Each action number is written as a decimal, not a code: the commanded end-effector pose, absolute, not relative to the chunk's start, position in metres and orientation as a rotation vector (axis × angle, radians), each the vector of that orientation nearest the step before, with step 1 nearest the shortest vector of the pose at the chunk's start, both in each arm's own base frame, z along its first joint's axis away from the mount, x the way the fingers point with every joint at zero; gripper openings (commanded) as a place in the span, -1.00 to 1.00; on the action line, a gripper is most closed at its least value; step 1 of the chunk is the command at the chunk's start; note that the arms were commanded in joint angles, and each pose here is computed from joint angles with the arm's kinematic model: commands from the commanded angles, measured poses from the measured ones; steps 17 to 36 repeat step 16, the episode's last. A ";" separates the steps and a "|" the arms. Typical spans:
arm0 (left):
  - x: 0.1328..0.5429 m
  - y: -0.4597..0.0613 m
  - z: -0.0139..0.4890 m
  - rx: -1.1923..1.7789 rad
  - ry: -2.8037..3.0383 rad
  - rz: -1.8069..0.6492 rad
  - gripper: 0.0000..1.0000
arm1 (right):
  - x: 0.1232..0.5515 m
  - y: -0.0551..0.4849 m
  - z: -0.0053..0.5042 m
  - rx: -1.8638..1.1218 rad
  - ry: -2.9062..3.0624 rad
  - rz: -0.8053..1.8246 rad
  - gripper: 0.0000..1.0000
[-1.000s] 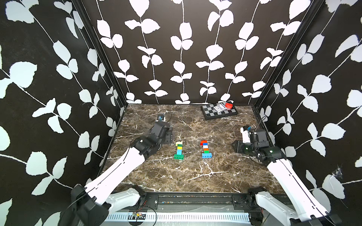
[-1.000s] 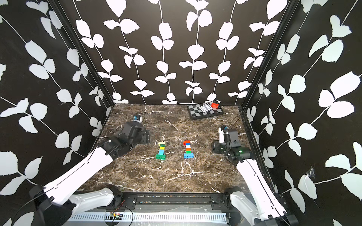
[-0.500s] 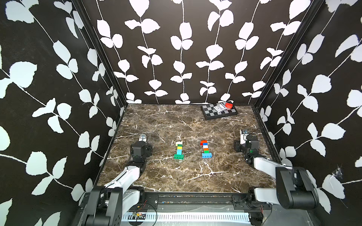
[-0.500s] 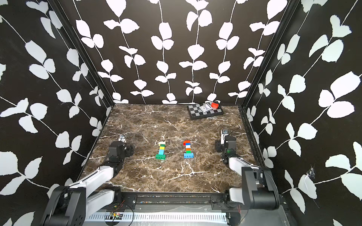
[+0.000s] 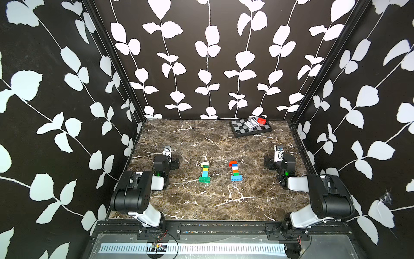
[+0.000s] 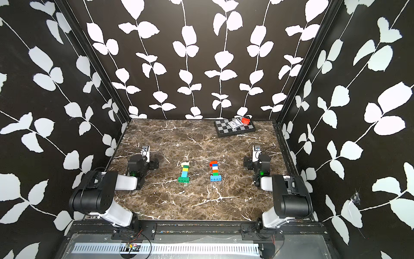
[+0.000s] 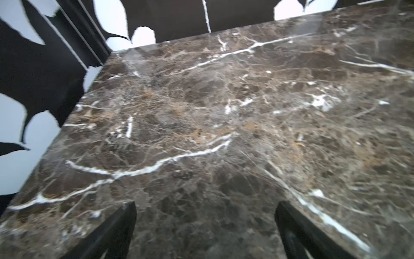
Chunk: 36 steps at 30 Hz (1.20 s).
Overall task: Assemble the number 1 with lego
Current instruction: Reset both arms
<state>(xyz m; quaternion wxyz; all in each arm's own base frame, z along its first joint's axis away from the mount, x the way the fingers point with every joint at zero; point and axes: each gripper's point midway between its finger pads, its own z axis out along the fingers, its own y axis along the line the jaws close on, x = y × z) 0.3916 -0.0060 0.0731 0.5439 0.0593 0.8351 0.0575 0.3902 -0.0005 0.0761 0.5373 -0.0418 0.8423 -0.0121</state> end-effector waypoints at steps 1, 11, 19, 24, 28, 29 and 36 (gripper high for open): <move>0.402 -0.002 0.097 0.102 1.904 0.165 0.98 | 0.396 -0.010 0.091 -0.038 1.950 -0.069 0.98; 0.402 -0.003 0.096 0.109 1.920 0.164 0.98 | 0.400 -0.004 0.089 -0.070 1.973 -0.079 0.98; 0.402 -0.004 0.095 0.109 1.921 0.164 0.98 | 0.398 -0.005 0.092 -0.066 1.955 -0.086 0.98; 0.402 -0.004 0.095 0.109 1.921 0.164 0.98 | 0.398 -0.005 0.092 -0.066 1.955 -0.086 0.98; 0.402 -0.004 0.095 0.109 1.921 0.164 0.98 | 0.398 -0.005 0.092 -0.066 1.955 -0.086 0.98; 0.402 -0.004 0.095 0.109 1.921 0.164 0.98 | 0.398 -0.005 0.092 -0.066 1.955 -0.086 0.98; 0.402 -0.004 0.095 0.109 1.921 0.164 0.98 | 0.398 -0.005 0.092 -0.066 1.955 -0.086 0.98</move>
